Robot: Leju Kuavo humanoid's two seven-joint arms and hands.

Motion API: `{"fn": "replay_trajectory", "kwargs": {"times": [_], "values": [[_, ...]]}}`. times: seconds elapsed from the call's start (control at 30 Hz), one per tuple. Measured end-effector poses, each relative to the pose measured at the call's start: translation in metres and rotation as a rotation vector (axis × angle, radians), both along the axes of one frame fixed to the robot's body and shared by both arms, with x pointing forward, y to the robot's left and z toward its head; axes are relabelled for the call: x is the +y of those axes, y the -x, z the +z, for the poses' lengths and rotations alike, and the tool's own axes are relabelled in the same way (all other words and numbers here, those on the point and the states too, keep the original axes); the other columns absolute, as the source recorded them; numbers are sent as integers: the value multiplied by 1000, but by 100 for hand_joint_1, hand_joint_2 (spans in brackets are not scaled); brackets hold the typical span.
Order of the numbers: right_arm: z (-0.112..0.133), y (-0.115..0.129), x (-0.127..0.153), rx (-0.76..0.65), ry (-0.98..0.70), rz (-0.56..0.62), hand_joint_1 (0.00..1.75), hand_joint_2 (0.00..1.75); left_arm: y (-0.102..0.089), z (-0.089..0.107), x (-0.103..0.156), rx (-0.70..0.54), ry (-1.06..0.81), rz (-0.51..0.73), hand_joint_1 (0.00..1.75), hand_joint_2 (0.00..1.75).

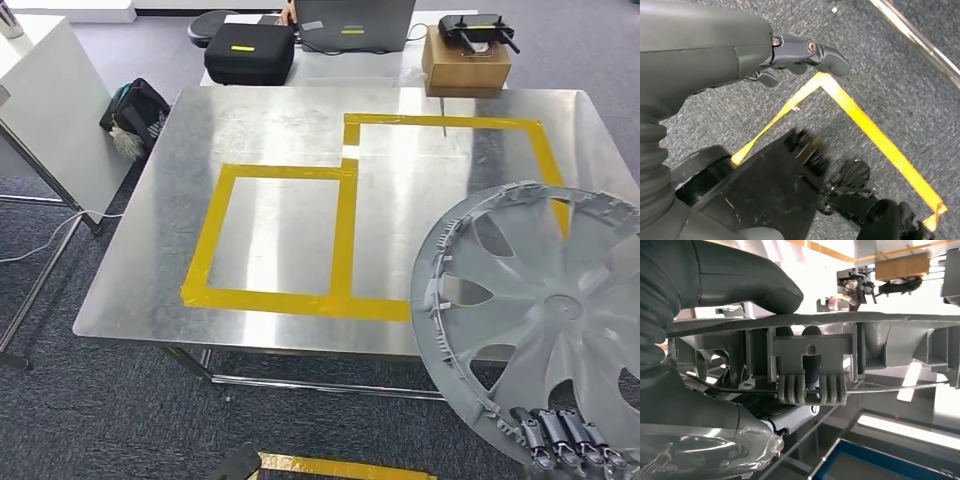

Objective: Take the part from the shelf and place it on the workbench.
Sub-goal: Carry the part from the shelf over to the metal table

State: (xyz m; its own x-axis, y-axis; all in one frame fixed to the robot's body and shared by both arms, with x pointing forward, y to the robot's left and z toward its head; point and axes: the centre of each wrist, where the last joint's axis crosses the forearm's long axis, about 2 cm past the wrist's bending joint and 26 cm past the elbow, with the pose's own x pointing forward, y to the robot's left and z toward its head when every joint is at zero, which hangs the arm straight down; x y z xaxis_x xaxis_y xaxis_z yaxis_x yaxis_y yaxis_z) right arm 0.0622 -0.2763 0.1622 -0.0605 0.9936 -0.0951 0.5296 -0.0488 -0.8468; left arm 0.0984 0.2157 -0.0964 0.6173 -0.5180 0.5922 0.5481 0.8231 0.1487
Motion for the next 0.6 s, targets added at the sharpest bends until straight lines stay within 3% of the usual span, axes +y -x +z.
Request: {"fn": "replay_trajectory", "kwargs": {"times": [0.6], "values": [[-8, 4, 2, 39, -20, -12, 175, 175, 6, -1, 0, 10, -1, 6, 0, 175]]}}
